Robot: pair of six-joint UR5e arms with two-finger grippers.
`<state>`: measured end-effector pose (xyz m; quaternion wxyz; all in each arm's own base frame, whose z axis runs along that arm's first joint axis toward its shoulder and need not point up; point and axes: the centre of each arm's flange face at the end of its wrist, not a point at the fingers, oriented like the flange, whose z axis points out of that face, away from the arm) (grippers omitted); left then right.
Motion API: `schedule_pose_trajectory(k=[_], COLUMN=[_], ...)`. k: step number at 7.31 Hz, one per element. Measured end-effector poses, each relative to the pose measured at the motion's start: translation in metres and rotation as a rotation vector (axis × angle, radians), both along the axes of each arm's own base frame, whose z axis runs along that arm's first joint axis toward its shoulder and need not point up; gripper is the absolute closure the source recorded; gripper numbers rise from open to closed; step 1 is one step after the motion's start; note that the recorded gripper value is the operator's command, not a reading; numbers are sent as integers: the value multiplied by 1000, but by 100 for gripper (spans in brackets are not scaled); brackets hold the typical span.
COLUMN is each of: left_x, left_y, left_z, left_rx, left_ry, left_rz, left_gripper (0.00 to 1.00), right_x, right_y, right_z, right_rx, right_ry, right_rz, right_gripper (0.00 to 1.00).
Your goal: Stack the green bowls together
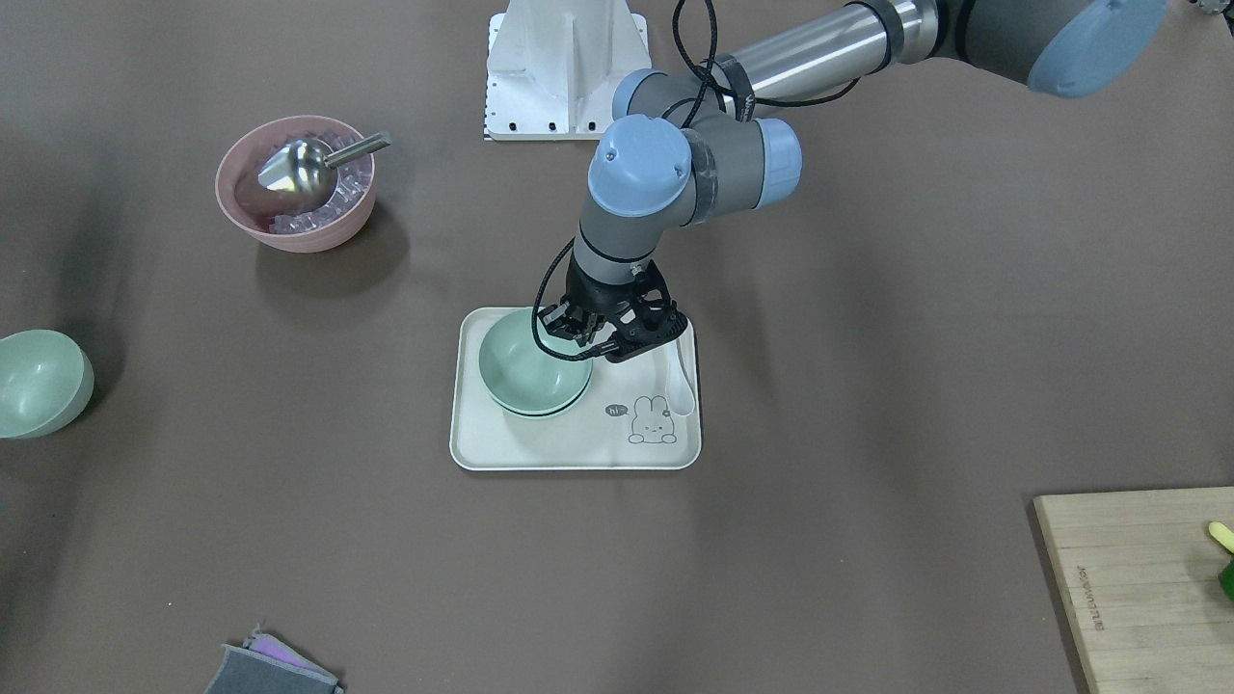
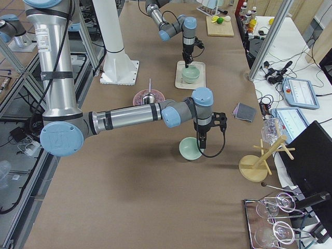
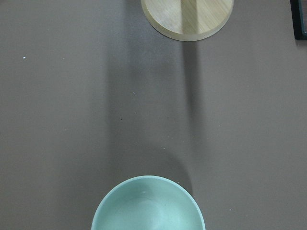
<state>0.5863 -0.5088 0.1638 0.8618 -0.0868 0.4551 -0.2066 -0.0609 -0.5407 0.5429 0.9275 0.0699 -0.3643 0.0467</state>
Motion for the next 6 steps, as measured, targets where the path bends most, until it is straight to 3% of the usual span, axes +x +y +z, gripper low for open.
schedule_pose_trajectory(k=[3, 5, 6], left_x=[2, 2, 1], left_y=[0, 0, 0], left_z=[2, 3, 4], left_rx=[2, 3, 8], left_ry=[-4, -5, -6], left_rz=[-2, -1, -3], left_gripper=[100, 2, 2], right_x=[0, 0, 0], right_y=[0, 0, 0], right_z=[0, 0, 0], right_rx=[0, -1, -1], right_ry=[0, 0, 0], right_rz=[0, 0, 0], right_gripper=[0, 0, 0])
